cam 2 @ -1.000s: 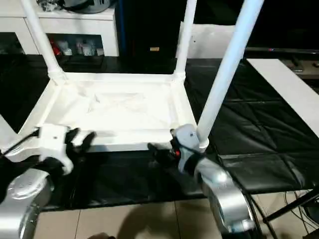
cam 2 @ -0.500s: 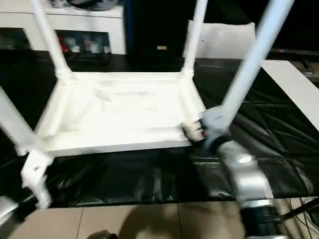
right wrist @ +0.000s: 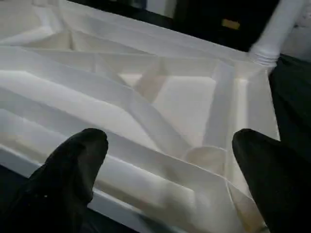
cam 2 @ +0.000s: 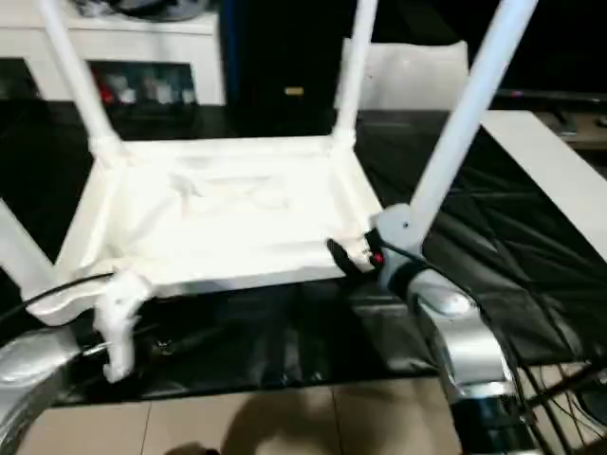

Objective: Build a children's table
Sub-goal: Rotate table base

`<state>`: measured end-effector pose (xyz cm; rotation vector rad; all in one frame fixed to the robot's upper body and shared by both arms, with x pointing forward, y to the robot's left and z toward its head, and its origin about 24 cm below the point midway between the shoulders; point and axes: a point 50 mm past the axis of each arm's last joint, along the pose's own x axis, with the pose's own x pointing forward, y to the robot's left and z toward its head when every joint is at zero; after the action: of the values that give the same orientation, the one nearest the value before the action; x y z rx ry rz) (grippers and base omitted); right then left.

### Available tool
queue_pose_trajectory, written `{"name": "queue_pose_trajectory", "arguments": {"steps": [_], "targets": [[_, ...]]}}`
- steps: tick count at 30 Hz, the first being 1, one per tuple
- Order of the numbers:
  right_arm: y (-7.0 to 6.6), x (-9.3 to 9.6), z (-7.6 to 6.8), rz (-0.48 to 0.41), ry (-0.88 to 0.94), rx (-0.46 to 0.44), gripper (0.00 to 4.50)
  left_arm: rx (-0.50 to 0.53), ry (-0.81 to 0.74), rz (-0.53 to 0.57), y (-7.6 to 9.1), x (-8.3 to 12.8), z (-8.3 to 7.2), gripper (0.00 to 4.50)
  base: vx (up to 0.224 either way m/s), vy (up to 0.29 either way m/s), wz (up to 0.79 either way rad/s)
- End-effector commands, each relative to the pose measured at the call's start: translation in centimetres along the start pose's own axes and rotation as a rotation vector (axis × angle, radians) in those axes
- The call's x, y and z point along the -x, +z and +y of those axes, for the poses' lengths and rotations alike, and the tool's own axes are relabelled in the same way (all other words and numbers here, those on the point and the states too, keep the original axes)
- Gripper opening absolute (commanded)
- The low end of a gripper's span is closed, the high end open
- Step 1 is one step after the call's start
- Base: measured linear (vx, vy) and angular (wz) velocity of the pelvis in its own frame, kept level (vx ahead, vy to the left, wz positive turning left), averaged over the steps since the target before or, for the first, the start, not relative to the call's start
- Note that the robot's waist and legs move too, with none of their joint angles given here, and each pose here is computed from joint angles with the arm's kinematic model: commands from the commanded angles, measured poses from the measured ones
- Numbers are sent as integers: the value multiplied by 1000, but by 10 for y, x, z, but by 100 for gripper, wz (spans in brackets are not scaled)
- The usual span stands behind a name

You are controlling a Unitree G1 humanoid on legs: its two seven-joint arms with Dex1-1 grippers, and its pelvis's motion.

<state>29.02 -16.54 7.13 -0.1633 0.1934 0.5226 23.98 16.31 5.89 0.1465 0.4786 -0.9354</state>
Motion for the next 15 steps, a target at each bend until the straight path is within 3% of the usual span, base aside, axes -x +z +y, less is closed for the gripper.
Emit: {"name": "queue_pose_trajectory", "arguments": {"steps": [1, 4, 10, 15], "targets": [[6, 2, 2, -15, 39, 10, 450, 7, 20, 45, -4, -9, 9, 411, 0, 0, 0], [4, 3, 5, -7, 55, 8, 450, -3, 48, 49, 1, -22, 20, 443, 0, 0, 0], [2, 5, 7, -2, 57, 10, 450, -21, 44, 63, 7, -44, 29, 443, 0, 0, 0], [4, 5, 7, -10, 48, 10, 450, -47, 136, 33, 15, -56, 40, 443, 0, 0, 0]]}}
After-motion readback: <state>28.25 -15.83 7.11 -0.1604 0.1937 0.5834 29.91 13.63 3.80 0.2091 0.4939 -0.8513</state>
